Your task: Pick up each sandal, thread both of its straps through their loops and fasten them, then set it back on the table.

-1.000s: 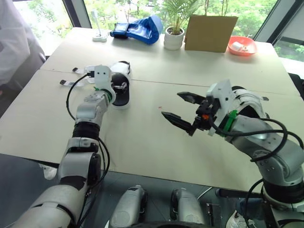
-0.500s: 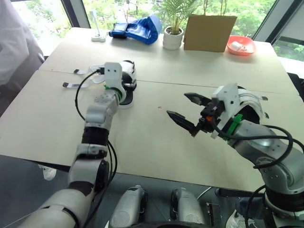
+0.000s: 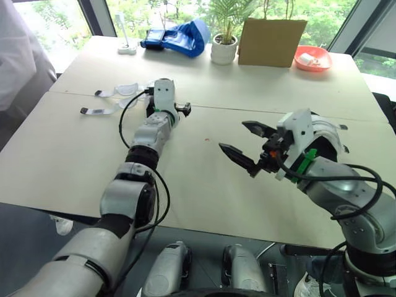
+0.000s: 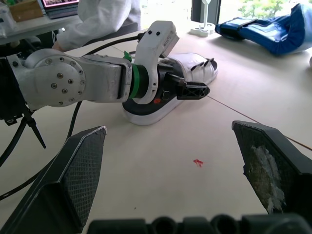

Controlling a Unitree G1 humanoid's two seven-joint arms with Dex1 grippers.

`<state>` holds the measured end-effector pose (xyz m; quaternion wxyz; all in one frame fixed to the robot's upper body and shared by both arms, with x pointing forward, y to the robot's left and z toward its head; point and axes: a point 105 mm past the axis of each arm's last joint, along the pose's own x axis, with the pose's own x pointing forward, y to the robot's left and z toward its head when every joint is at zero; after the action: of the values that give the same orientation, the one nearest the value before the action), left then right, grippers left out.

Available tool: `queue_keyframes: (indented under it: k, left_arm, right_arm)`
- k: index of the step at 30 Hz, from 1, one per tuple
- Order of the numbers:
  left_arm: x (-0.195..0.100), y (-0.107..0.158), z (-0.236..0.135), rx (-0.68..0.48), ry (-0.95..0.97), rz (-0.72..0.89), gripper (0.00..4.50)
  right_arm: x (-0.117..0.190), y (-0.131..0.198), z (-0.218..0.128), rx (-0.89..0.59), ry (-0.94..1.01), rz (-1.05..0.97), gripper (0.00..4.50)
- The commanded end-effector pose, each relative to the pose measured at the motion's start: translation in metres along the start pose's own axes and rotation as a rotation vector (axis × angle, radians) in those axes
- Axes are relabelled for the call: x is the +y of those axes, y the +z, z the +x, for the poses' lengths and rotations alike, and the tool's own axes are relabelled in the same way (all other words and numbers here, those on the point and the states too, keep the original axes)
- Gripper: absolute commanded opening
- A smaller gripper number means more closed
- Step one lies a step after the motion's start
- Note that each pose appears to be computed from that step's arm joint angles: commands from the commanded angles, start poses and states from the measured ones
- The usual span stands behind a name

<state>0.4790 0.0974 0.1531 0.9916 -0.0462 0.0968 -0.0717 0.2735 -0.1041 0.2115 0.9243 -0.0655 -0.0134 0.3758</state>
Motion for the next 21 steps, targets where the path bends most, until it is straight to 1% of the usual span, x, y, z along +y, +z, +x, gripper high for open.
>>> queue_keyframes:
  k: [1,2,3,4,7,8,9,10,11,14,17,20,21]
  left_arm:
    - [0.012,0.028,0.001,-0.089,0.054,-0.001,4.5]
    - [0.018,0.028,0.001,-0.089,0.07,-0.008,4.5]
    - [0.023,0.028,0.001,-0.089,0.078,-0.014,3.95]
    - [0.025,0.028,0.001,-0.088,0.083,-0.018,3.67]
    - [0.037,0.023,0.0,-0.067,0.105,-0.028,2.15]
    - [0.04,0.023,-0.001,-0.066,0.105,-0.024,1.66]
    - [0.041,0.023,-0.001,-0.069,0.102,-0.018,1.07]
    - [0.042,0.024,-0.001,-0.073,0.098,-0.01,0.65]
    - [0.043,0.025,-0.002,-0.076,0.095,-0.005,0.1]
    - [0.041,0.028,-0.002,-0.085,0.056,0.019,0.04]
    - [0.029,0.031,-0.005,-0.1,-0.128,0.098,0.04]
    - [0.019,0.027,-0.011,-0.095,-0.288,0.174,0.04]
    - [0.013,0.024,-0.015,-0.092,-0.381,0.185,0.04]
  right_arm:
    - [0.007,0.012,-0.004,-0.051,0.008,-0.027,4.46]
    - [0.008,0.011,-0.004,-0.049,0.005,-0.027,4.46]
    - [0.008,0.011,-0.005,-0.048,0.004,-0.027,4.5]
    - [0.008,0.01,-0.005,-0.047,0.004,-0.027,4.5]
    - [0.008,0.011,-0.007,-0.046,0.0,-0.04,4.5]
    - [0.008,0.012,-0.008,-0.047,0.002,-0.042,4.5]
    - [0.008,0.012,-0.008,-0.047,0.004,-0.043,4.5]
    - [0.009,0.012,-0.009,-0.046,0.009,-0.042,4.5]
    - [0.009,0.012,-0.009,-0.046,0.012,-0.042,4.5]
    - [0.011,0.011,-0.011,-0.042,0.023,-0.037,4.5]
    - [0.009,0.009,-0.012,-0.048,0.01,0.005,4.5]
    - [0.009,0.006,-0.013,-0.04,0.008,0.051,4.5]
    - [0.009,0.005,-0.014,-0.038,0.004,0.06,4.5]
